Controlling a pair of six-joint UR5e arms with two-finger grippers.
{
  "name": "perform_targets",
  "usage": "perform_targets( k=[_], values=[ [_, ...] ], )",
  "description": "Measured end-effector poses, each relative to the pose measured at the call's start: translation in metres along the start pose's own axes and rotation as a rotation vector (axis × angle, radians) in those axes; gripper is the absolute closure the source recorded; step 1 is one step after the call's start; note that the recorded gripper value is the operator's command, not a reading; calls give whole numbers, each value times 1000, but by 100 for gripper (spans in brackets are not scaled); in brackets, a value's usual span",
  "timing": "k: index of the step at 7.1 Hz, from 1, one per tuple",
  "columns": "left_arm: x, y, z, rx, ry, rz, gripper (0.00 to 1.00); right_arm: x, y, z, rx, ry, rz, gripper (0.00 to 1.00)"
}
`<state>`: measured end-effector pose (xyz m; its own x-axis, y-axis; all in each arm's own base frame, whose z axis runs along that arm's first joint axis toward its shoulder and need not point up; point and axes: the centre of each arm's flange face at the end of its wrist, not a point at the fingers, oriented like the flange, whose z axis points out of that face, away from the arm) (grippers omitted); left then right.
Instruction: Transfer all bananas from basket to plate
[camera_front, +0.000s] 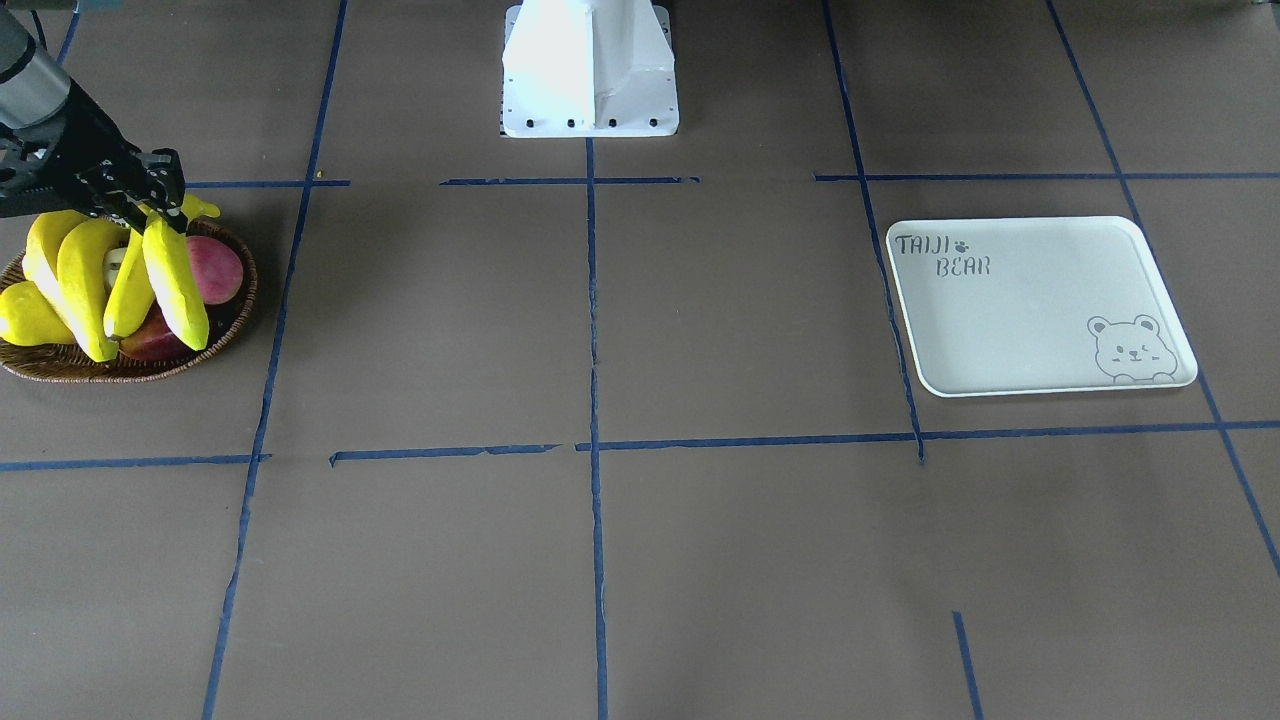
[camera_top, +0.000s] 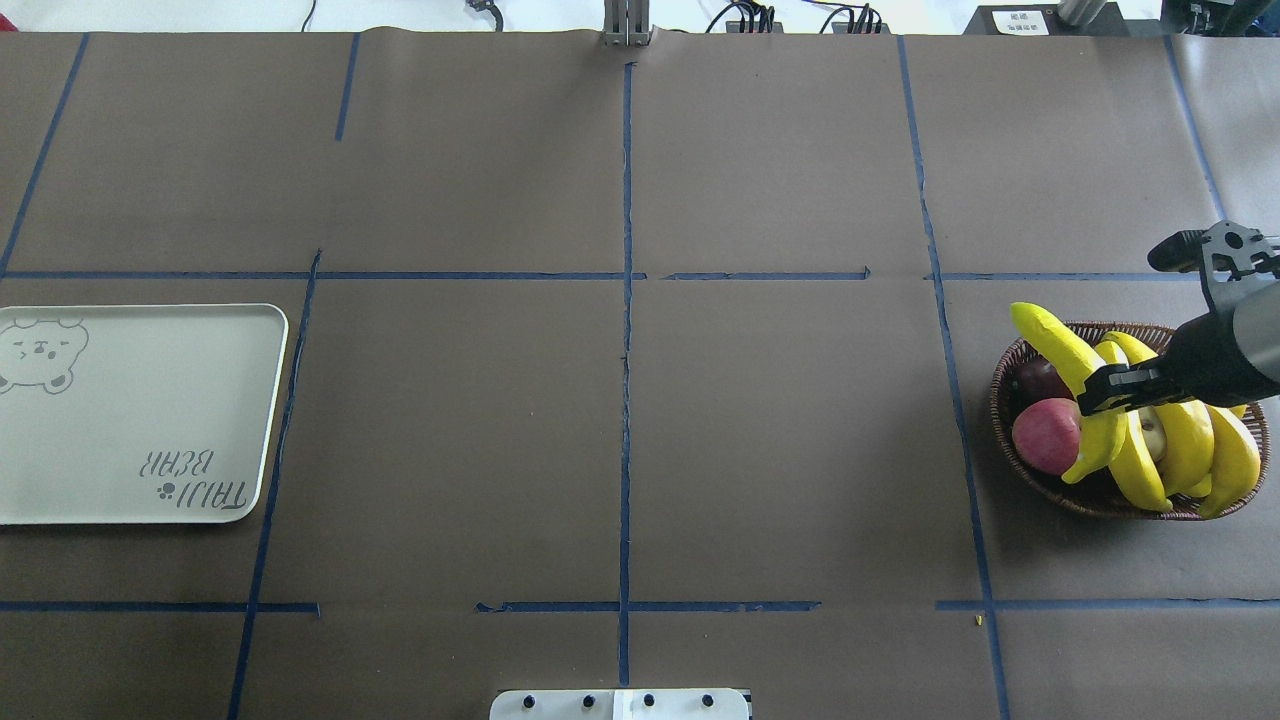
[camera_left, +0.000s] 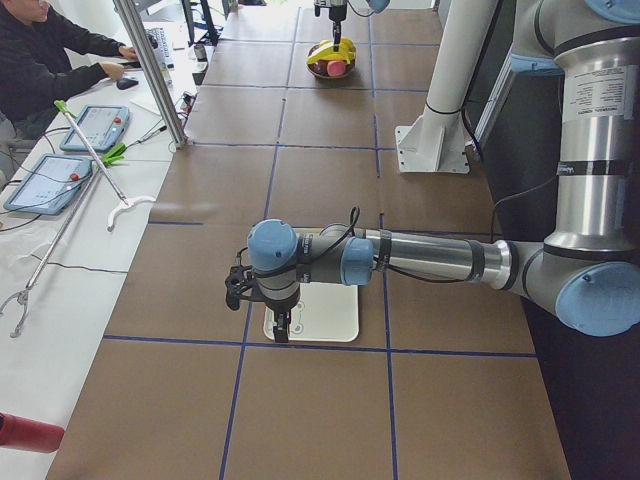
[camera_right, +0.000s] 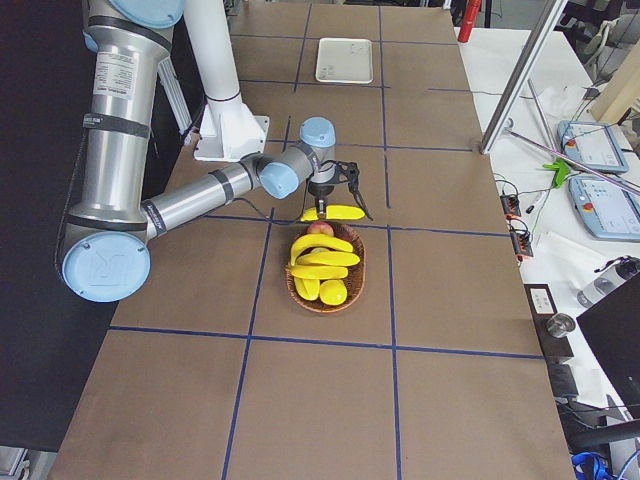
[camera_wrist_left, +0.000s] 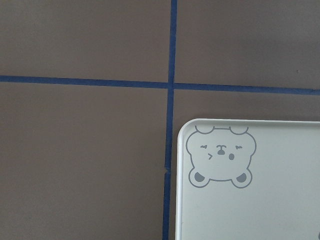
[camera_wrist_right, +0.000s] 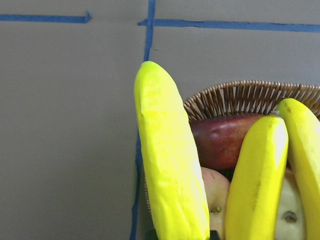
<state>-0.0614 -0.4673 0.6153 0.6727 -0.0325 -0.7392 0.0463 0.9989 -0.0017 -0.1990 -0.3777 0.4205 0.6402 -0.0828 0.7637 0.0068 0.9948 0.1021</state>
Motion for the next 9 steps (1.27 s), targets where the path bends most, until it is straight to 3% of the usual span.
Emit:
perform_targets(
  k=[2,3,5,7,9],
  values=[
    [9,-2,-7,15,2,2,0,-35,-21,-39,45,-114,-21,100],
    [32,-7,-11,35,15,-19,0,-73,-41,-52,72,-175,12,99],
    [111,-16,2,86,90,-85,0,-172,-64,-62,127,-278,158,98],
    [193,-25,19,136,223,-174,1,-254,-45,-49,229,-361,264,98],
    [294,-39,23,116,382,-277,1,-320,10,-18,322,-517,306,98]
  ],
)
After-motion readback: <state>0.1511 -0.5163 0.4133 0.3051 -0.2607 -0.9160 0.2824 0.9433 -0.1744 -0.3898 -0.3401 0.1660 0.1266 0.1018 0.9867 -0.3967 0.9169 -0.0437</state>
